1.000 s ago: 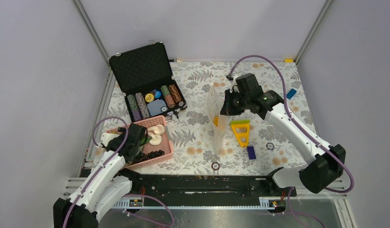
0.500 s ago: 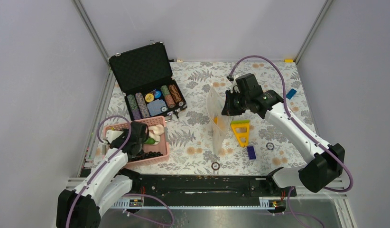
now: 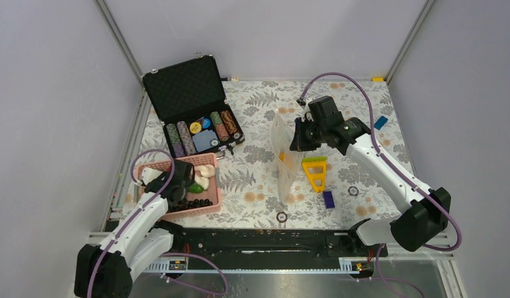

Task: Place the food in the zip-top bag and seal the zipper
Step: Pick up the fake vegetable from the bin.

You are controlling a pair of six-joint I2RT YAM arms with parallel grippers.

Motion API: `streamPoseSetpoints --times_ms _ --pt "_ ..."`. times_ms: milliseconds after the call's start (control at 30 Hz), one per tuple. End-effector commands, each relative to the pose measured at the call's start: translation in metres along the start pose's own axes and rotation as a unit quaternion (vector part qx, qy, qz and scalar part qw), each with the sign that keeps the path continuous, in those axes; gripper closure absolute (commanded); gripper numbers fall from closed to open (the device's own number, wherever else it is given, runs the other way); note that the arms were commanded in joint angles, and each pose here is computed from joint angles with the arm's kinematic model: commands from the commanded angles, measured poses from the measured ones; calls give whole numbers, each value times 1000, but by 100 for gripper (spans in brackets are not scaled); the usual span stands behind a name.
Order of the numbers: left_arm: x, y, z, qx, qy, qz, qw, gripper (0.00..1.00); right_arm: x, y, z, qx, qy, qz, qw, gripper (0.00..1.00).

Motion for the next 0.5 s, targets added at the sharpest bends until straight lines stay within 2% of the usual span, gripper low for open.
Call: streamPoseSetpoints --times_ms 0,67,467 --pt "-18 -8 2 43 2 7 999 91 -6 -8 -1 -6 3 -15 1000 100" --pt "-26 -16 -3 43 21 -3 999 100 -6 -8 0 -6 2 -16 1000 100" --pt "-92 -96 -49 17 134 -135 982 100 -10 -8 1 -9 -1 -21 1000 100"
Point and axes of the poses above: each gripper's point midway between its finger pads, its own x axis out along the fingers, its own z axis along the line the jaws close on, y = z × x, the point moved 2 cm from there along -x, back along the fingers, and after that the axes turned 10 degrees about x, right-handed, at the moved point
